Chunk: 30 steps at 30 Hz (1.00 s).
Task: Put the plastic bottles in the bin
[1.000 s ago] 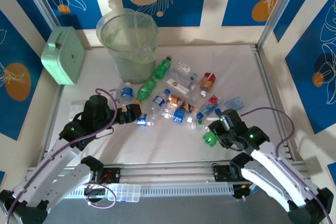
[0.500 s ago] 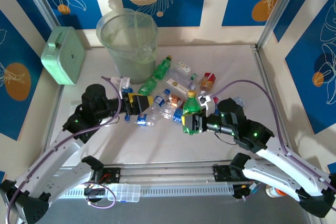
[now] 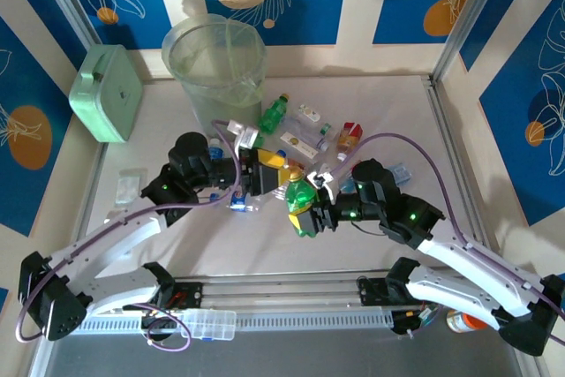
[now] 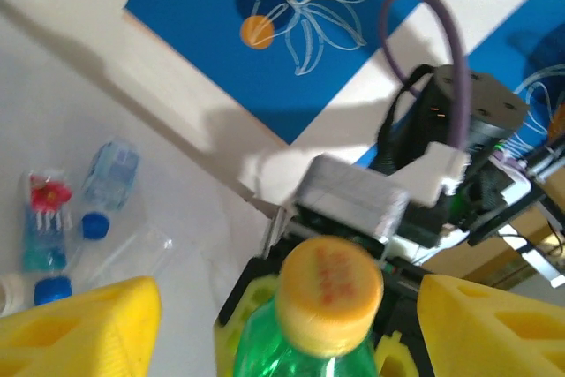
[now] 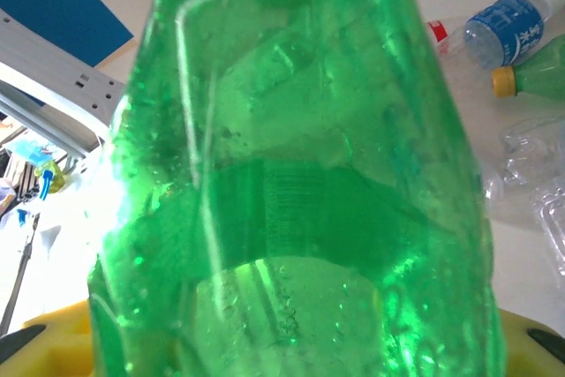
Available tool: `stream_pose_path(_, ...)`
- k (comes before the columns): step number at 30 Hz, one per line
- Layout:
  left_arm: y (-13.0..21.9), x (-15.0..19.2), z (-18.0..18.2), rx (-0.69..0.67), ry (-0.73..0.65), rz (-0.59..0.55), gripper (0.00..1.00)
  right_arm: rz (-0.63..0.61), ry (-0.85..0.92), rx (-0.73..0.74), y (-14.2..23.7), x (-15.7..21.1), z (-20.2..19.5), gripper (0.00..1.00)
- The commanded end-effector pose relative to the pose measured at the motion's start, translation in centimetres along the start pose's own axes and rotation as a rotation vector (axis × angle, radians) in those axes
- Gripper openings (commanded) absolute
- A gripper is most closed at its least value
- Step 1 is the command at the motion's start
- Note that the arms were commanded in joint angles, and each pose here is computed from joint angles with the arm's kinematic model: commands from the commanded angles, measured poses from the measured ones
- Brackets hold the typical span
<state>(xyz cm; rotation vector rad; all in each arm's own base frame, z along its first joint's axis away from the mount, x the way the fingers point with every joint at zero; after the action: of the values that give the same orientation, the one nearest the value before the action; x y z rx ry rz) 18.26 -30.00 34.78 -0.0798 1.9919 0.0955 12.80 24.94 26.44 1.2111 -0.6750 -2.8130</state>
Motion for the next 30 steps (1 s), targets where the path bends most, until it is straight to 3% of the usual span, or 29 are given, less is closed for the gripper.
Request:
stream_pose_path(1, -1.0, -1.9, -1.9, 0.114, -0.096, -0.035, 0.7, -0.031, 0.053, -0.094, 0.6, -1.6, 2.1, 0.15)
stream_pose_path(9, -3.0, -1.5, -2.5, 0.191, -0.107, 0.027, 0.41, -0.055, 0.028, -0.098, 0.9, -2.6, 1.3, 0.14)
stream_pose_path(13, -3.0, -1.2, -2.4, 0.173, -0.14, 0.04, 0.17, -0.069, 0.005, -0.096, 1.0, -2.9, 0.6, 0.16)
stream_pose_path(15, -3.1, -1.3, -2.2, 0.163, -0.148, 0.037, 0.1, -0.078, 0.001, -0.091, 1.0, -3.0, 0.4, 0.29)
stream_pose_path(17, -3.1, -1.6, -2.1, 0.146, -0.16, 0.028, 0.05, -0.095, 0.006, -0.064, 0.9, -3.2, 0.0, 0.6)
stream_pose_path(18, -3.0, -1.9, -2.0, 0.133, -0.172, 0.021, 0.04, -0.111, 0.011, -0.036, 0.9, -3.3, -0.4, 0.69)
stream_pose_path(22, -2.8, -2.9, -0.8, 0.014, -0.234, 0.016, 0.0, -0.192, 0.054, 0.024, 1.9, -4.1, -0.8, 0.82)
stream_pose_path(26, -1.8, -4.6, 3.3, -0.263, -0.277, 0.016, 0.0, -0.27, 0.091, 0.012, 3.4, -4.6, -0.1, 0.86)
stream_pose_path(30, -0.8, -8.3, 5.6, -0.414, -0.298, -0.036, 0.0, -0.297, 0.055, -0.011, 4.5, -5.1, 0.8, 0.89)
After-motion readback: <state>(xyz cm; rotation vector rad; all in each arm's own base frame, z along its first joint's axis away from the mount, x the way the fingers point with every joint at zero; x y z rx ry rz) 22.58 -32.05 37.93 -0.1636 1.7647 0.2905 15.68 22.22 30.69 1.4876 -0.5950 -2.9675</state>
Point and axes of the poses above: each hand's point on the last joint's axis, 136 mm out from that joint toward the fingers, its own y axis back along the fingers, its own z axis along the line the jaws close on, x = y × z, the point moved 2 cm from there along y, back along the fingers, and after that the axes turned 13 degrees about -y, right-handed, at the moved point
